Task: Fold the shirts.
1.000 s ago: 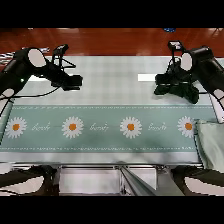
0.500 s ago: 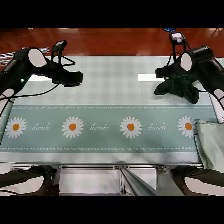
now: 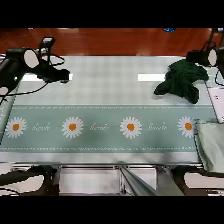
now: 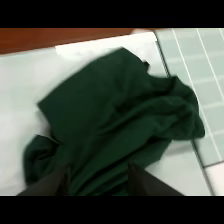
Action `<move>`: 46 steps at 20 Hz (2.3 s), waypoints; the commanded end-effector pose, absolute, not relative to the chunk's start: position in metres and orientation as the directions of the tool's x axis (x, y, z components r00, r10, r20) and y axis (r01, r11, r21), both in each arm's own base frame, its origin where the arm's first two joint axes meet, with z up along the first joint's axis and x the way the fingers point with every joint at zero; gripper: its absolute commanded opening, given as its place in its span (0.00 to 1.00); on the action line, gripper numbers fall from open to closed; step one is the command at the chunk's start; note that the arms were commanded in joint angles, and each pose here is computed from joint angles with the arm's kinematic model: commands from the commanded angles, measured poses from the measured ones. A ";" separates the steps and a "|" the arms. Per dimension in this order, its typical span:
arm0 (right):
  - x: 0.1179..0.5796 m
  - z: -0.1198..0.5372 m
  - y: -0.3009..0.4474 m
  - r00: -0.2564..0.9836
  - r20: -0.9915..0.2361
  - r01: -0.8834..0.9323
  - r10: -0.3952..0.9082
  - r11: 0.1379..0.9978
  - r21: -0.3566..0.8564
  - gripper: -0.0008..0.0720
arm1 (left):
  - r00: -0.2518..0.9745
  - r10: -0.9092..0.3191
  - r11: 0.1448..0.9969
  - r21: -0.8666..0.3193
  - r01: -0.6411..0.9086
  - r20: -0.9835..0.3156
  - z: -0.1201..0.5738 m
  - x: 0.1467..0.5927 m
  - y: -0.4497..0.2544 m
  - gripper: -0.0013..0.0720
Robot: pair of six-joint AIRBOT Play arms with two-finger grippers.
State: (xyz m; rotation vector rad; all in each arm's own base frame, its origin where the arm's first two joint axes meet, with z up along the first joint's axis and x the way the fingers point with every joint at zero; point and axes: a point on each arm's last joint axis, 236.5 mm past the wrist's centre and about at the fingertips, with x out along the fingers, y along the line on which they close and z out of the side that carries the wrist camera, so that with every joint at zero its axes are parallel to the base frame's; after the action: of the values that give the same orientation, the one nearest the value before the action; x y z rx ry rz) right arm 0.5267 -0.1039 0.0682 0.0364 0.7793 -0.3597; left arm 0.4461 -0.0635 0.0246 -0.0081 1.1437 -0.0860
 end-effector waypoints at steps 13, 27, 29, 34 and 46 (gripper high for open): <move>0.507 -0.071 -0.101 0.304 -0.952 0.297 -0.037 0.953 0.058 0.04 | 0.202 -0.035 0.991 -0.061 -0.121 -0.979 -0.017 0.398 -0.002 0.71; 0.456 0.379 0.004 0.946 -0.311 -0.081 0.089 0.996 0.038 0.04 | 0.687 -0.209 0.964 -0.265 0.025 -0.696 0.162 0.300 -0.047 0.71; 0.433 0.421 0.028 0.966 -0.220 -0.138 0.139 0.990 0.017 0.04 | 0.670 -0.256 0.949 -0.314 0.037 -0.697 0.143 0.278 -0.059 0.71; 0.377 0.497 0.098 0.950 -0.032 -0.311 0.310 0.949 -0.042 0.04 | 0.617 -0.309 0.928 -0.373 0.027 -0.724 0.107 0.259 -0.071 0.71; 0.298 0.240 0.322 0.423 -0.569 -0.724 0.705 0.641 0.256 0.04 | 0.739 -0.268 0.922 -0.387 0.011 -0.618 0.128 0.289 -0.060 0.71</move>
State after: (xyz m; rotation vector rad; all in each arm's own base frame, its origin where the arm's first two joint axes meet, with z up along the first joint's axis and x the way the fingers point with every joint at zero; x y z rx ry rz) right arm 0.3311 0.2713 0.3310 -0.0736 0.4741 0.7714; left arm 0.2869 -0.0611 0.1258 -0.3678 0.7434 -0.1621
